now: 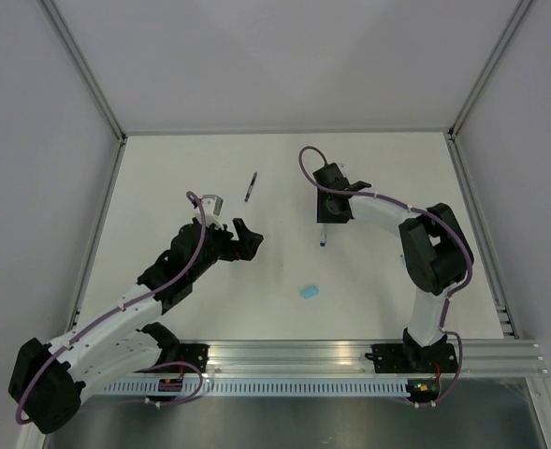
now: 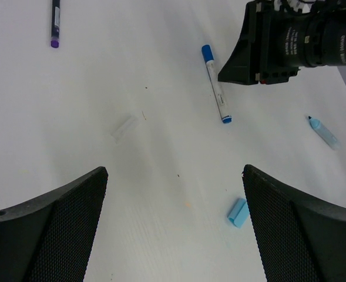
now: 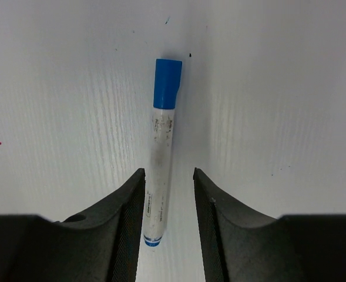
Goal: Insert the pens into the pen caps
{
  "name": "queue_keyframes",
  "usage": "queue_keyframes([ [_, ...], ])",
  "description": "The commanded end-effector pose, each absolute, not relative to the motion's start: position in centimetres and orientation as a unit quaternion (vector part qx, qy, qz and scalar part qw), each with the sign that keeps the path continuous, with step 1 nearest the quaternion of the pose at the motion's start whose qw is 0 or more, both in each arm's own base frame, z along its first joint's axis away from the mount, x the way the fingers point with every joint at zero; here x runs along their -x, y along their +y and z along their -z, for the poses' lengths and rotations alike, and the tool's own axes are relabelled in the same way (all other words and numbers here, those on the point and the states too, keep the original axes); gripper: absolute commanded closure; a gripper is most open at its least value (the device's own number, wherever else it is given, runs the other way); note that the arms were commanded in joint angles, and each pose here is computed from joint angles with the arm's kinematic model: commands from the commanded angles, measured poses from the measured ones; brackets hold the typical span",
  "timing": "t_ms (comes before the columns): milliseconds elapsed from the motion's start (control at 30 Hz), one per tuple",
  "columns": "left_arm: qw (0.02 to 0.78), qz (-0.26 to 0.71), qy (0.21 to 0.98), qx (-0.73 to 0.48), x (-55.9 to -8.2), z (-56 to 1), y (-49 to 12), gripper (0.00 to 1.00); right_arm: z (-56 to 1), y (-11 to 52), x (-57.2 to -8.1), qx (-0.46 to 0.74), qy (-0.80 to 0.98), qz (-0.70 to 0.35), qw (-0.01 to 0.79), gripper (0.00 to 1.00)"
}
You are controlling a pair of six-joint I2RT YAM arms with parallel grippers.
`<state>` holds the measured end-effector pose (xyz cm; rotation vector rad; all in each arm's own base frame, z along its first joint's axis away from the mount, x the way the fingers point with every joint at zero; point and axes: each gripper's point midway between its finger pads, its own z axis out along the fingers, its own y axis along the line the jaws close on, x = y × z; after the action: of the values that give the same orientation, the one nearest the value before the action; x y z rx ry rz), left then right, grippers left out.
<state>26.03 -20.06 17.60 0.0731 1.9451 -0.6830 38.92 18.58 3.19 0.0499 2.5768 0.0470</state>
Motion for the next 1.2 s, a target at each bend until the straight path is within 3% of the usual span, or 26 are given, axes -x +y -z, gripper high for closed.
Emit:
queue_keyframes([
  [0, 0.52, 0.291, 0.801, -0.06, -26.2, -18.6, -20.8, 0.0, -7.6, 18.3, -39.5, -0.025, 0.948, -0.031, 0.315, 0.55],
  [333, 0.489, 0.285, 0.819, -0.098, -26.5, -18.6, -22.2, 0.03, -13.0, 20.2, -34.2, -0.01, 0.914, -0.186, 0.362, 0.55],
  [633, 0.465, 0.158, 0.865, -0.106, -33.4, -20.3, -22.6, 0.07, -16.4, 21.7, -28.8, 0.028, 0.846, -0.333, 0.415, 0.54],
  [767, 0.423, 0.118, 0.892, -0.104, -38.0, -18.2, -21.6, 0.18, -17.8, 22.0, -27.9, 0.03, 0.82, -0.368, 0.438, 0.54],
  [900, 0.369, 0.092, 0.92, -0.094, -42.5, -14.7, -19.9, 0.2, -18.1, 21.2, -28.0, 0.022, 0.817, -0.356, 0.454, 0.54],
  [1167, 0.309, 0.067, 0.944, -0.098, -47.0, -8.2, -17.3, 0.25, -19.2, 21.9, -27.4, 0.032, 0.807, -0.38, 0.452, 0.54],
])
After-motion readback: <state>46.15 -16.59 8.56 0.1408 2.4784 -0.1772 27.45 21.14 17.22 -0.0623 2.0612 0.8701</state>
